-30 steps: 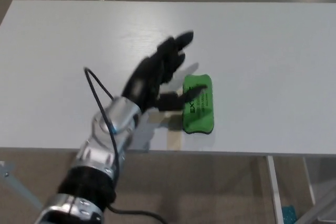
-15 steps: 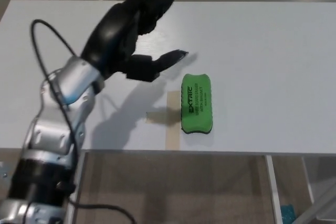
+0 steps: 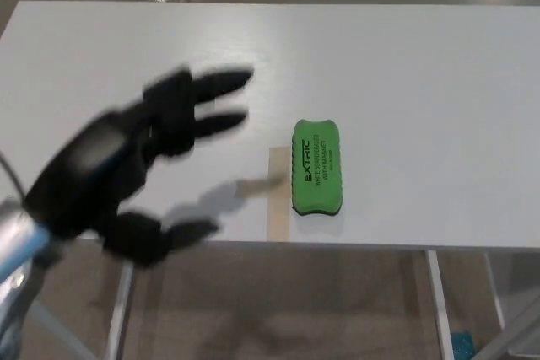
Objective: Use the left hand to press on the green eraser and wipe the desk from center to the left and then back to center.
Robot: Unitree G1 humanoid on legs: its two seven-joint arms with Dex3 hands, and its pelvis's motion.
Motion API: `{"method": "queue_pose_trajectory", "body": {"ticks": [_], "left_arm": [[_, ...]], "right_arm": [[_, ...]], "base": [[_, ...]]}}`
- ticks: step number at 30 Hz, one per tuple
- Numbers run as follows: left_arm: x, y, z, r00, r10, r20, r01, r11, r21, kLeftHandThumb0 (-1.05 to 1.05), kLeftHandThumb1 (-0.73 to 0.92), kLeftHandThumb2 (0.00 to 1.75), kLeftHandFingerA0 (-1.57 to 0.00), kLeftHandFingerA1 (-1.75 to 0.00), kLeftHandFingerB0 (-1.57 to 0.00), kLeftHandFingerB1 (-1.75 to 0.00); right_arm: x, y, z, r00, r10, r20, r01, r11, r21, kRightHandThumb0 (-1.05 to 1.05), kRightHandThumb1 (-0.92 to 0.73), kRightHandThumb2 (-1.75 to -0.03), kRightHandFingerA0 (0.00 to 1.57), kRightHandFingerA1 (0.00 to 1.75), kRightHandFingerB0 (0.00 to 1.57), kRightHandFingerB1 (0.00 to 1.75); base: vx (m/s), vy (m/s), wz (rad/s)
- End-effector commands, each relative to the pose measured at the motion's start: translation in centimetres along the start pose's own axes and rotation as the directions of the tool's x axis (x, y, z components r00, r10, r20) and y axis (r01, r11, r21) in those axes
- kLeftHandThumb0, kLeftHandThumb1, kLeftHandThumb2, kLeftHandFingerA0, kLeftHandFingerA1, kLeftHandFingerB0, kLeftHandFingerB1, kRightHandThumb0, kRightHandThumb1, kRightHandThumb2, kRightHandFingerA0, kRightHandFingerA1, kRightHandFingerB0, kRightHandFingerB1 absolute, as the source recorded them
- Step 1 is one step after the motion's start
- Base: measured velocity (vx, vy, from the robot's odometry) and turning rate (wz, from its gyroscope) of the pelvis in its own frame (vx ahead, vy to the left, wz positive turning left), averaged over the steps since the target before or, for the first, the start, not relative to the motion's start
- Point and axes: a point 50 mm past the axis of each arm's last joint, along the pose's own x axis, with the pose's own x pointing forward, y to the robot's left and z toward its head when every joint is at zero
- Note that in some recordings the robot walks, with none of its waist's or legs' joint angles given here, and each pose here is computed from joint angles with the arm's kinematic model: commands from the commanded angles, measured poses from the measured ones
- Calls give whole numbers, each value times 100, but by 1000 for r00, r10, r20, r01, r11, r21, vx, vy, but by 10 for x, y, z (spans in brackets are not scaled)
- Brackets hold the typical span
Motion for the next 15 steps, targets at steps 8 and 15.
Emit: {"method": "queue_pose_trajectory", "body": {"ticks": [8,15], "left_arm": [[-121,-54,-78,943,-13,-334,-140,892,-429,-60,54,57,-48,-38,-28,-32],[-162,-59,-161,673,199,-712,-561,766,-315,-60,53,57,-47,-40,-31,-32]], "right_arm": [[-14,-7,-22,997,0,-83,-3,999,-37,-33,-76,-62,55,51,69,52],[-11,-6,-18,998,-1,-66,-2,999,-40,-33,-75,-63,53,52,68,54]], "base": [[0,0,0],[0,0,0]]}}
